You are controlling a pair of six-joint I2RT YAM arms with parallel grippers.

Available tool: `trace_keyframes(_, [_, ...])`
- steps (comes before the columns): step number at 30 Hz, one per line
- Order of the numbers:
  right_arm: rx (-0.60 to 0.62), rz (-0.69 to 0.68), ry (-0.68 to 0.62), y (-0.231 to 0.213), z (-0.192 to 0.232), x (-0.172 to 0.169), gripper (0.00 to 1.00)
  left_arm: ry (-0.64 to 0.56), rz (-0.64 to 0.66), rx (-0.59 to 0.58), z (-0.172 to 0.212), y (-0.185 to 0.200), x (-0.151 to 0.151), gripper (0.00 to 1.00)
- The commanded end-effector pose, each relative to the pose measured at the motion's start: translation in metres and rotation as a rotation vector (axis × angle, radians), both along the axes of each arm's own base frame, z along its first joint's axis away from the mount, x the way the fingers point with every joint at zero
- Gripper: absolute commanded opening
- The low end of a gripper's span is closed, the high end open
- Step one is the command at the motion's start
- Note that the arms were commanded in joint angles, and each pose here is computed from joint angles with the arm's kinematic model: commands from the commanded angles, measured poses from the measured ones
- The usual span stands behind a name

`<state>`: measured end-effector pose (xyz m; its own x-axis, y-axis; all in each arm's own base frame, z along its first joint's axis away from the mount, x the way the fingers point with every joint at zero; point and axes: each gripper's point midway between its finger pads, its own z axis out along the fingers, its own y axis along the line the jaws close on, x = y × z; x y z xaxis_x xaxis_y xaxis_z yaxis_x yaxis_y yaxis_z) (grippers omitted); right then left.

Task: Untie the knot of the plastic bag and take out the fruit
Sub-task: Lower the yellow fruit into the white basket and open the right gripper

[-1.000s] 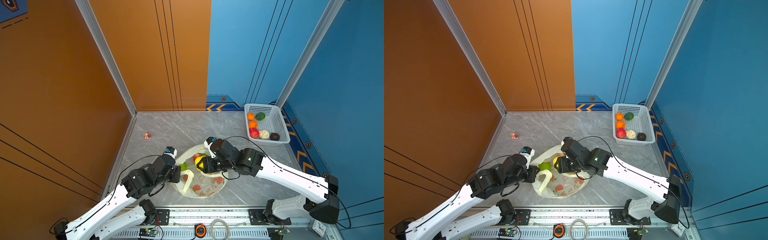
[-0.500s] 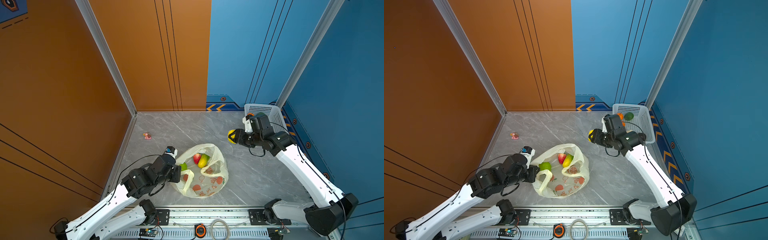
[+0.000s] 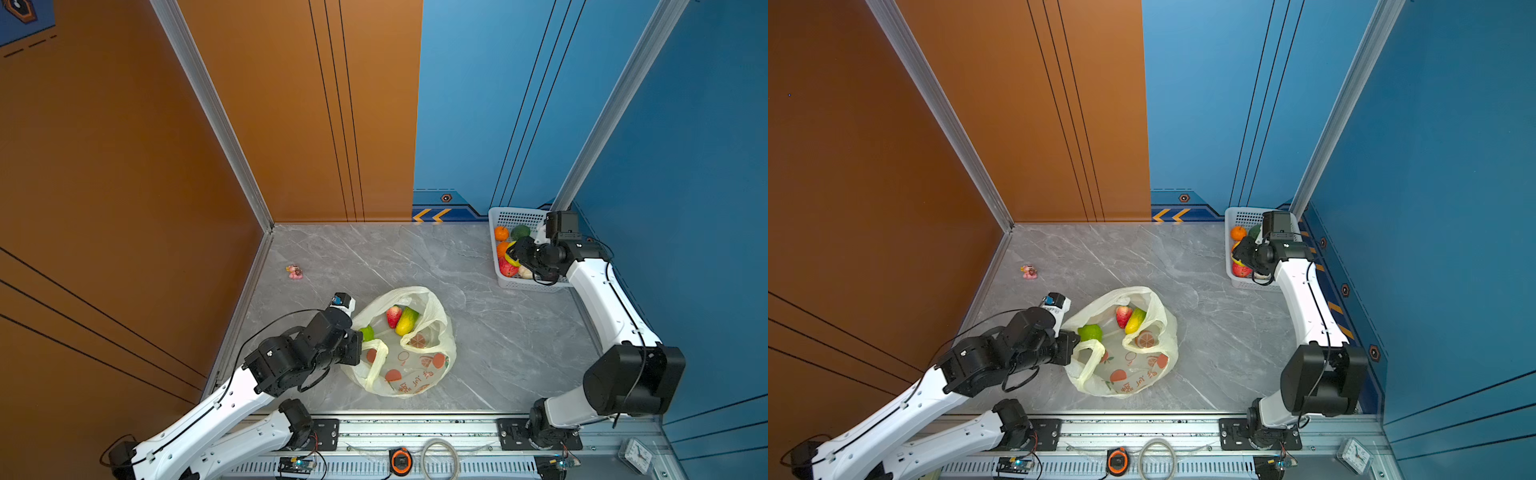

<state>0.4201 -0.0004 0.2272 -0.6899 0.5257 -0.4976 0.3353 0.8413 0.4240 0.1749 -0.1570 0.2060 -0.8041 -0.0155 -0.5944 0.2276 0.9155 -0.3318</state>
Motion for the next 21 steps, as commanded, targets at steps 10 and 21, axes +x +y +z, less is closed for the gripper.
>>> trace_keyframes(10, [-0.113,-0.13,0.037,-0.081,-0.044,0.107,0.44,-0.037,0.015,-0.004,0.011,0.002,0.006,0.0])
trace_keyframes(21, [-0.17,-0.16,0.185,-0.104,-0.109,0.134,0.51,-0.049,0.019,0.001,0.015,0.003,0.008,0.0])
